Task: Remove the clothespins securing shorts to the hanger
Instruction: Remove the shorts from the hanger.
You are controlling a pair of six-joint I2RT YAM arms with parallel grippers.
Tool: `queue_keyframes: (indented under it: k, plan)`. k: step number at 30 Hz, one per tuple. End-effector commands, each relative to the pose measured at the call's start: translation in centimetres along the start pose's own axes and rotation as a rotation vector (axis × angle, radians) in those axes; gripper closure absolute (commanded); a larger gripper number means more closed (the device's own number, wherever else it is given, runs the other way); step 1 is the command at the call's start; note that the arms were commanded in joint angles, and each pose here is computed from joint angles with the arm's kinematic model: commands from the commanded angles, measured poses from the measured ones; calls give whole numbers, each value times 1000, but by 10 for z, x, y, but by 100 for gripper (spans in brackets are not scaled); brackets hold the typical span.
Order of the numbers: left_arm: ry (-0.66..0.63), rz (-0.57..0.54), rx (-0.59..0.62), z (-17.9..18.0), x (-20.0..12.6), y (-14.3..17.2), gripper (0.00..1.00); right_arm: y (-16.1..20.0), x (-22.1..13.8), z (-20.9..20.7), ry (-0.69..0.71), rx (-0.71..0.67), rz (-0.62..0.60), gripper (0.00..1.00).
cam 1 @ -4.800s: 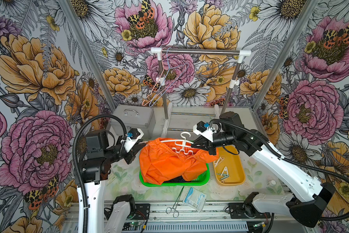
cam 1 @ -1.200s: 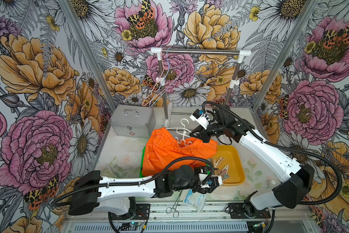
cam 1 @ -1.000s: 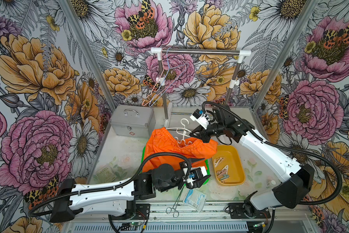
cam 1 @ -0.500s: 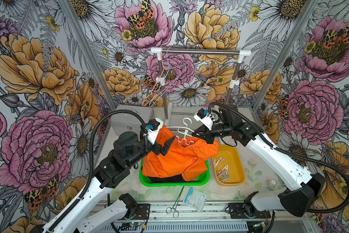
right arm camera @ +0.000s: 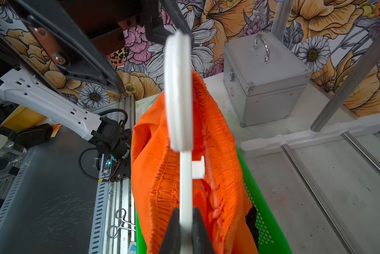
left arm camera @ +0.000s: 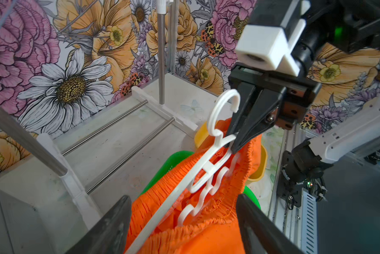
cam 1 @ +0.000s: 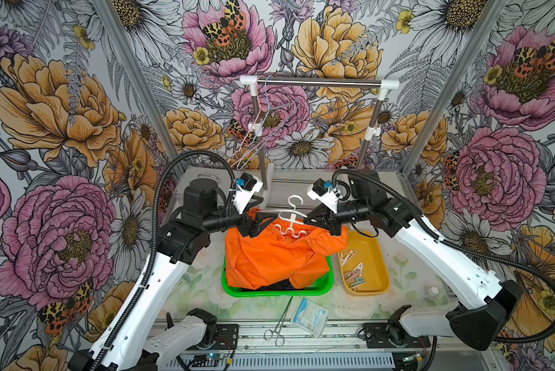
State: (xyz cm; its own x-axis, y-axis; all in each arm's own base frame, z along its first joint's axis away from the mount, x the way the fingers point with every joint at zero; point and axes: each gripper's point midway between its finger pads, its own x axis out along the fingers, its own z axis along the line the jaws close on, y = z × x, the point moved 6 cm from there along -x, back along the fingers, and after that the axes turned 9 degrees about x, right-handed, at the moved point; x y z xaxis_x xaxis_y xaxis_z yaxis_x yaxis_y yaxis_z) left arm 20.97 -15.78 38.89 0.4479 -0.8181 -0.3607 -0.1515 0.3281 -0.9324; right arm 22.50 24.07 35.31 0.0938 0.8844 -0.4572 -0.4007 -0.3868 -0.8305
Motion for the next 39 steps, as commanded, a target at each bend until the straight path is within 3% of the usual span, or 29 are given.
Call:
queue_keyframes:
  k: [1,4,15,26,31,35,39]
  plan:
    - [141,-22,30,-13,0,-4,32,-9,-5,14,-31,-71,-23,100]
    - [188,-28,42,-17,2,-3,37,-10,-6,18,-34,-83,-25,100]
    - [232,93,122,-30,26,12,35,-10,-2,23,-47,-103,-12,100]
    - [247,114,107,-26,32,17,38,-10,1,30,-62,-116,-2,100]
    - [203,130,64,-15,31,22,30,-8,3,31,-69,-122,9,100]
    - [252,121,46,-18,33,23,36,-7,5,33,-71,-127,15,100]
    - [306,109,49,-24,33,25,55,-9,11,31,-61,-126,25,100]
